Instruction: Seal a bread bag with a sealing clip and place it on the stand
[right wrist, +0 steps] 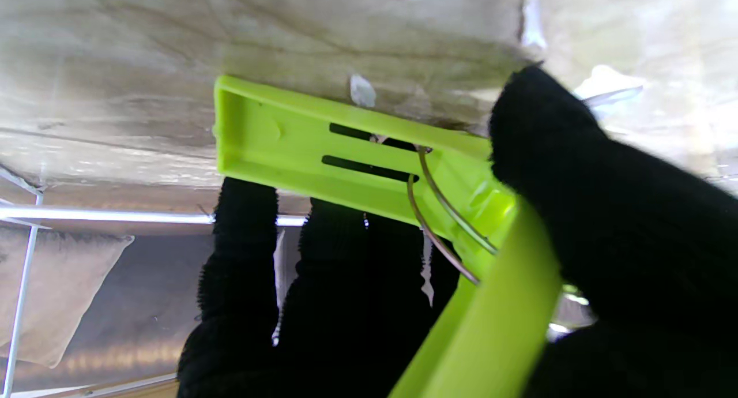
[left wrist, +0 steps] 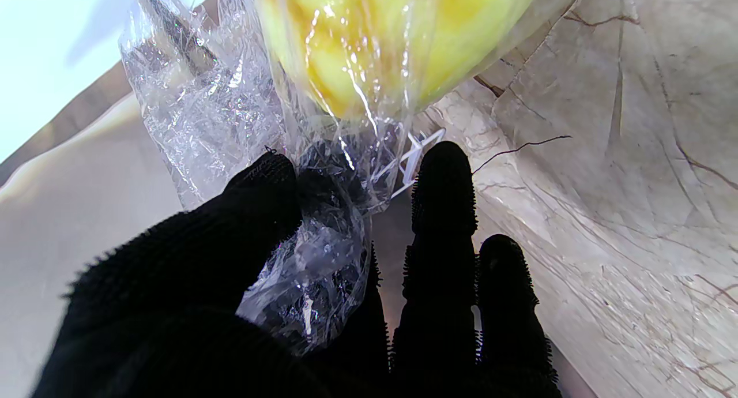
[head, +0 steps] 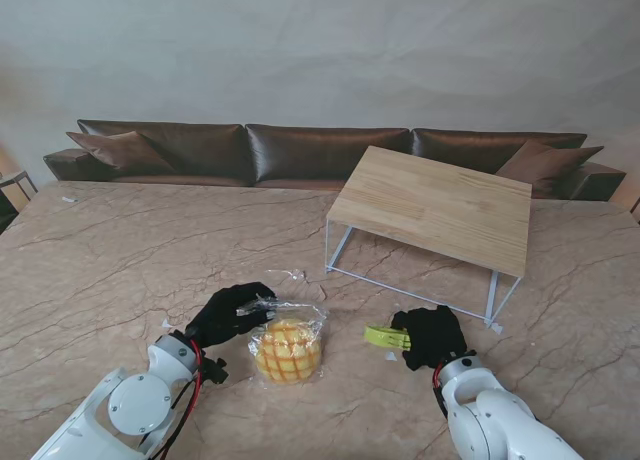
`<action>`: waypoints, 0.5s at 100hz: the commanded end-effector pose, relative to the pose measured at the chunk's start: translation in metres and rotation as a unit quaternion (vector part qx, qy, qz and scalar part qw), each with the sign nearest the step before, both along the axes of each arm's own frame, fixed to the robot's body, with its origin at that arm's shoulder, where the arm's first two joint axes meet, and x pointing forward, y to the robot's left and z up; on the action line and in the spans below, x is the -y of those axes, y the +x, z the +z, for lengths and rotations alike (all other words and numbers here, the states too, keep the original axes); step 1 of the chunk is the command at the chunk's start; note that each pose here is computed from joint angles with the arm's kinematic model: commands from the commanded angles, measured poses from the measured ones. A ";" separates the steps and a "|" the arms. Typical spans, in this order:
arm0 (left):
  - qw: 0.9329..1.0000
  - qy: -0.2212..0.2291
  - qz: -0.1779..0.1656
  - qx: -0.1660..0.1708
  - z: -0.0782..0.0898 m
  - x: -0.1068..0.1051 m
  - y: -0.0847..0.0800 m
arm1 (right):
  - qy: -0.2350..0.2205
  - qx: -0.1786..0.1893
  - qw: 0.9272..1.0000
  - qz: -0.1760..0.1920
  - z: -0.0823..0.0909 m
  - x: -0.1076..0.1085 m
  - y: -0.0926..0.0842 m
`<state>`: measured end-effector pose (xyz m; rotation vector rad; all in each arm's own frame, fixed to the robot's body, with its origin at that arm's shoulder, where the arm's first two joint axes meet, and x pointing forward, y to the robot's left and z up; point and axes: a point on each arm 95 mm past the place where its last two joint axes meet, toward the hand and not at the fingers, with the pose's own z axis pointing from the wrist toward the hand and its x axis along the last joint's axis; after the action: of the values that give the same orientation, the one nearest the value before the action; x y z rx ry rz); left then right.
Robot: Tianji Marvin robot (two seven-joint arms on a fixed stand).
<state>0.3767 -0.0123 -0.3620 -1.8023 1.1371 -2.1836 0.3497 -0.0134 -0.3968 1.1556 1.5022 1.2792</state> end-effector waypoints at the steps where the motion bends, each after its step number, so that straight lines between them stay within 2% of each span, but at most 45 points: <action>1: 1.000 -0.003 -0.001 -0.004 -0.004 0.001 -0.003 | -0.007 -0.027 1.000 -0.003 -0.015 0.001 -0.007; 28: 1.000 -0.005 0.002 -0.004 -0.003 -0.002 -0.003 | -0.015 -0.051 0.999 0.007 -0.021 0.005 -0.003; 50: 1.000 -0.006 0.002 -0.005 -0.003 -0.003 -0.002 | 0.034 -0.097 0.995 0.019 -0.022 0.005 0.000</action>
<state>0.3775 -0.0088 -0.3620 -1.8052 1.1238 -2.1859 0.3630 -0.0155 -0.3957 1.2674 1.5779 1.3397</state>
